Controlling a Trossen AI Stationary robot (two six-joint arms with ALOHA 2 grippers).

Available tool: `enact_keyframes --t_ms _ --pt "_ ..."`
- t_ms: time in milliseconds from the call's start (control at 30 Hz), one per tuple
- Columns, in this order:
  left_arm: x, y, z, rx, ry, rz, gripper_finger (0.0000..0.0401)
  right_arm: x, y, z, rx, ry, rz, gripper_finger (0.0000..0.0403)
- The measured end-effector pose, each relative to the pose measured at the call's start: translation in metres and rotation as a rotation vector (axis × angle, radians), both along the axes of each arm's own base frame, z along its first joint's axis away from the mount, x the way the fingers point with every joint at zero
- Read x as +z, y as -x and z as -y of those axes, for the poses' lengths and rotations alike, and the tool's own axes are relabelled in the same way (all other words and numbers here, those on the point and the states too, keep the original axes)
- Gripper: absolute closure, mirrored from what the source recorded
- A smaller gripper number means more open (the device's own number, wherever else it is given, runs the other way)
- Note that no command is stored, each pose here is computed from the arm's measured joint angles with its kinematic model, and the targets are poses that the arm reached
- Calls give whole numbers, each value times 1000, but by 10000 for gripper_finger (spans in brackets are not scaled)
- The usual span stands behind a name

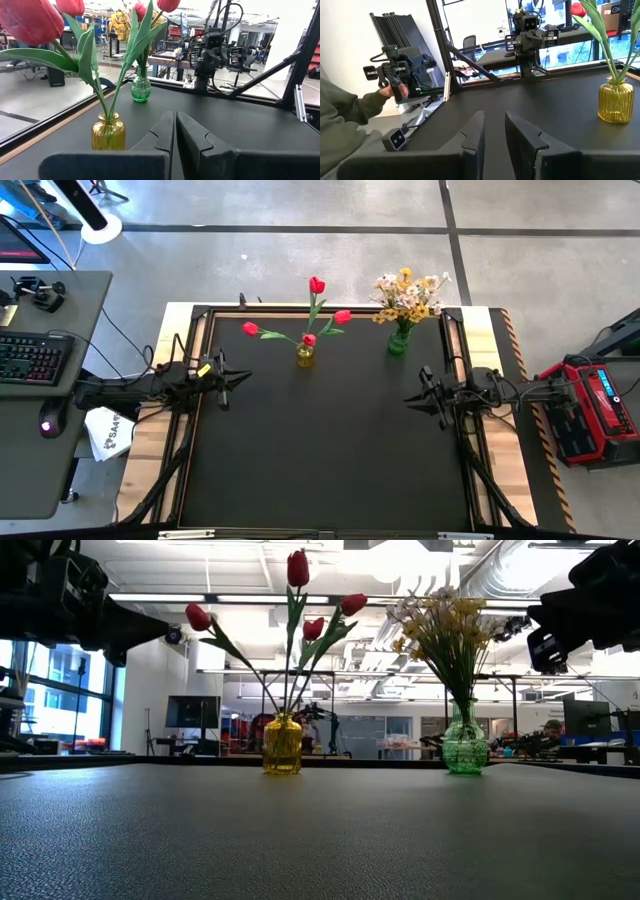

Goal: Sort flowers into vase by color
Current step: Return to Home Position

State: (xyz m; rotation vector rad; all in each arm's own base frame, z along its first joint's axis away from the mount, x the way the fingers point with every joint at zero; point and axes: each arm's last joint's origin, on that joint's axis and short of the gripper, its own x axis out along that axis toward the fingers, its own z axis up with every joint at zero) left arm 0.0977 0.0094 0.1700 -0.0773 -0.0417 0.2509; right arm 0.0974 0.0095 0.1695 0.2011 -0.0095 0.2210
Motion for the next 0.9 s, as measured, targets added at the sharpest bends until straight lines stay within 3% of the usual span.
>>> enact_keyframes --t_ms 233,333,467,900 --pt "2 0 1 -21 44 30 395 -1 0 0 -9 46 3 341" --pt "1 -1 4 -142 38 13 395 -1 0 0 -9 47 3 341" --pt "-3 -1 9 -307 -49 -34 395 -1 0 0 -10 53 4 341" --pt "-3 -2 8 -291 -28 -37 395 -1 0 0 -10 47 3 341"
